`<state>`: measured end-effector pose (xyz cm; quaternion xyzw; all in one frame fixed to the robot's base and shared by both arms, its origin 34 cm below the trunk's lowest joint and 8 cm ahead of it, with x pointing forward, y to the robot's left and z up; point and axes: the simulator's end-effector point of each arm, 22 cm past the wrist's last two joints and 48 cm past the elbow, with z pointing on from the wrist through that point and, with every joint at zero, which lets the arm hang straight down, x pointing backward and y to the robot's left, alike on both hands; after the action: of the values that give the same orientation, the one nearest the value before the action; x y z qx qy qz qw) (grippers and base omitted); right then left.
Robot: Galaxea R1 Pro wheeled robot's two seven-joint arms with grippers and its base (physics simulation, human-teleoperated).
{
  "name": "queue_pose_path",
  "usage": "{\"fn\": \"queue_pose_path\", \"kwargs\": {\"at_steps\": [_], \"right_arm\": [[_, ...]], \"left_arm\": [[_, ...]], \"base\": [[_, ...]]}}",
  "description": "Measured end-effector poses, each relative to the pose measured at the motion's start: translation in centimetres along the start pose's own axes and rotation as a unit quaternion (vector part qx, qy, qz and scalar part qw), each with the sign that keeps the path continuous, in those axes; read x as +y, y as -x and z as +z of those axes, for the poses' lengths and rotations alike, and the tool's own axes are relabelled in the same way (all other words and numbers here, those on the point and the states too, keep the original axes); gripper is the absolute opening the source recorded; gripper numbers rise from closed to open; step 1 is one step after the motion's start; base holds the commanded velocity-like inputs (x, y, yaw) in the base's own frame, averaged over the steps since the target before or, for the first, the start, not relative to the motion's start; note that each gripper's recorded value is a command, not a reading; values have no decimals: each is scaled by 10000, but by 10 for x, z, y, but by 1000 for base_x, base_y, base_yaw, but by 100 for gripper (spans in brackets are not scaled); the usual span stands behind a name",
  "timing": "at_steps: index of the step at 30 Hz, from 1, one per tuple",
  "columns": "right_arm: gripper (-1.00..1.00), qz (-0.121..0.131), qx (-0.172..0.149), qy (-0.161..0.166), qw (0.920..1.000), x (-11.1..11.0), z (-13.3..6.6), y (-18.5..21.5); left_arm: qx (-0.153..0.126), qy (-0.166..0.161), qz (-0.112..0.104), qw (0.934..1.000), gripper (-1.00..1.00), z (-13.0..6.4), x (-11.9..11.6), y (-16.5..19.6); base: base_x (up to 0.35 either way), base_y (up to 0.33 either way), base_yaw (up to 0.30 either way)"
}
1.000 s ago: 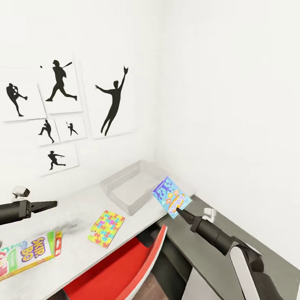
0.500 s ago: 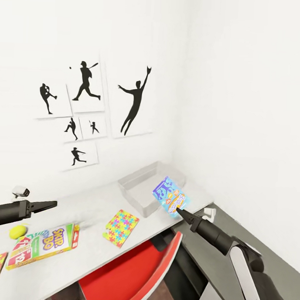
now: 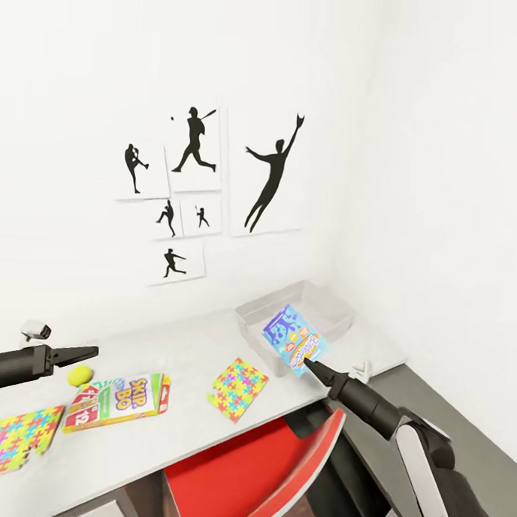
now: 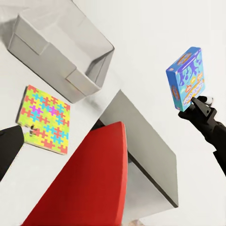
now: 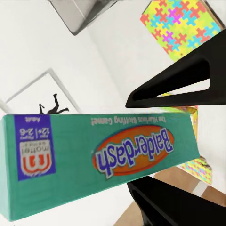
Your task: Put all the toys in the child's room - the three board games (two on the bed and one on the table), the two jigsaw puzzles on the table, and the tennis ball on the table - inside the toy box on the table in the child's room.
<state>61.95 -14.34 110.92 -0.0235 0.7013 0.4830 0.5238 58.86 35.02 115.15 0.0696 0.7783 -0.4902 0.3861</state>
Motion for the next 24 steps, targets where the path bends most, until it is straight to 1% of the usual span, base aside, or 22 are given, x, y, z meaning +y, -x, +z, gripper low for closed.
{"fn": "queue_pose_path", "kwargs": {"at_steps": [3,8,15,19,24], "right_arm": [[-100,-2,-17,-3,10000,-1,0,1],[-100,-40,-60,27,10000,1,-1,4],[-100,-70,-55,20,10000,1,-2,5],[-100,-68,-77,7,9999,-1,-3,6],[-100,-83,-102,16,9999,1,-3,8]], "left_arm": [[4,1,-6,10000,100,0,1,0],[6,2,-8,10000,100,0,1,0],[7,1,-8,10000,100,0,1,-1],[7,2,-9,10000,100,1,1,0],[4,1,-6,10000,100,0,1,0]], "base": [[0,0,185],[18,0,37],[210,0,3],[65,0,9],[12,0,171]]}}
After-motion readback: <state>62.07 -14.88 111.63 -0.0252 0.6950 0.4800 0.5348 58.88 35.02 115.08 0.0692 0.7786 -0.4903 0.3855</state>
